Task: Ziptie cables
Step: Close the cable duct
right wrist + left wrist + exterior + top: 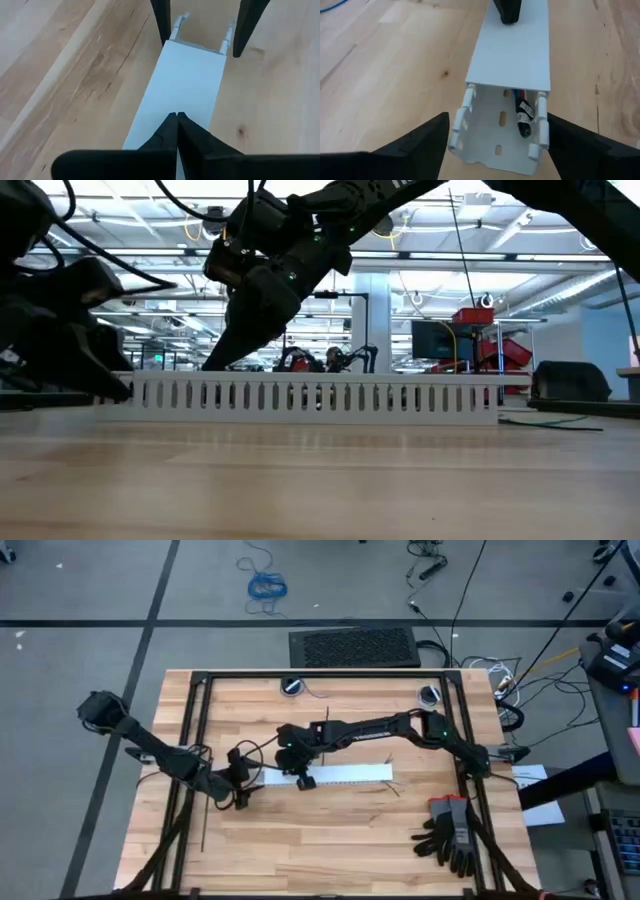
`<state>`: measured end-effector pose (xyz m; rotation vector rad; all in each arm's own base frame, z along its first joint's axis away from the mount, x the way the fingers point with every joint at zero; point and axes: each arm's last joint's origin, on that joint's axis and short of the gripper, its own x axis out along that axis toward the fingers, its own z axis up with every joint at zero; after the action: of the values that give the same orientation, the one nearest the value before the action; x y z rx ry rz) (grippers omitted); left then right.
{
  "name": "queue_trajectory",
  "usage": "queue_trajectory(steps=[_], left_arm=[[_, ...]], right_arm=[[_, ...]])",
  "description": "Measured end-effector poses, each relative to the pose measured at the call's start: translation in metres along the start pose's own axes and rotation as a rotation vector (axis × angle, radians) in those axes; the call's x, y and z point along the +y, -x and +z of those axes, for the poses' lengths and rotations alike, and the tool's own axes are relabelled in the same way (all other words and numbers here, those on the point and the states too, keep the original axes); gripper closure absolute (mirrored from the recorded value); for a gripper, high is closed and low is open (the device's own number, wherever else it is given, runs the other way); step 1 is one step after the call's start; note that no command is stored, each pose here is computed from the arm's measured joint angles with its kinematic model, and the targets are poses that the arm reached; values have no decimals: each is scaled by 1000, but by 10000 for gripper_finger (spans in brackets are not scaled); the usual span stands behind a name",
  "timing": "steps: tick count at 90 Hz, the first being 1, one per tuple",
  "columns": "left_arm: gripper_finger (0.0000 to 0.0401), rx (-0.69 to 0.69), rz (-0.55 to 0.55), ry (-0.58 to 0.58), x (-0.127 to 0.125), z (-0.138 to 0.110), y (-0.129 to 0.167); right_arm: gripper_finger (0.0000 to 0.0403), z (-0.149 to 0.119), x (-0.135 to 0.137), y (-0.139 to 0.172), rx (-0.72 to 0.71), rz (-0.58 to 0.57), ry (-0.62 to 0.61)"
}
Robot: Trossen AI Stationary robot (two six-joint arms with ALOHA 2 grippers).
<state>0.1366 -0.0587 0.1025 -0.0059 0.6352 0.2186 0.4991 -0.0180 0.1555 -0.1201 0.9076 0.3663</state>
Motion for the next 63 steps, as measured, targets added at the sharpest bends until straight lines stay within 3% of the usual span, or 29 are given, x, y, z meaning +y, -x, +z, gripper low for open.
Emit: queue_trajectory(steps=[35,63], left_arm=[[134,12,3,-9,-4,-4,-9],[134,-10,1,39,-9,-6,-19]], right_arm=[[403,10,15,34,42,11,-13],[403,12,19,18,5,18,10]])
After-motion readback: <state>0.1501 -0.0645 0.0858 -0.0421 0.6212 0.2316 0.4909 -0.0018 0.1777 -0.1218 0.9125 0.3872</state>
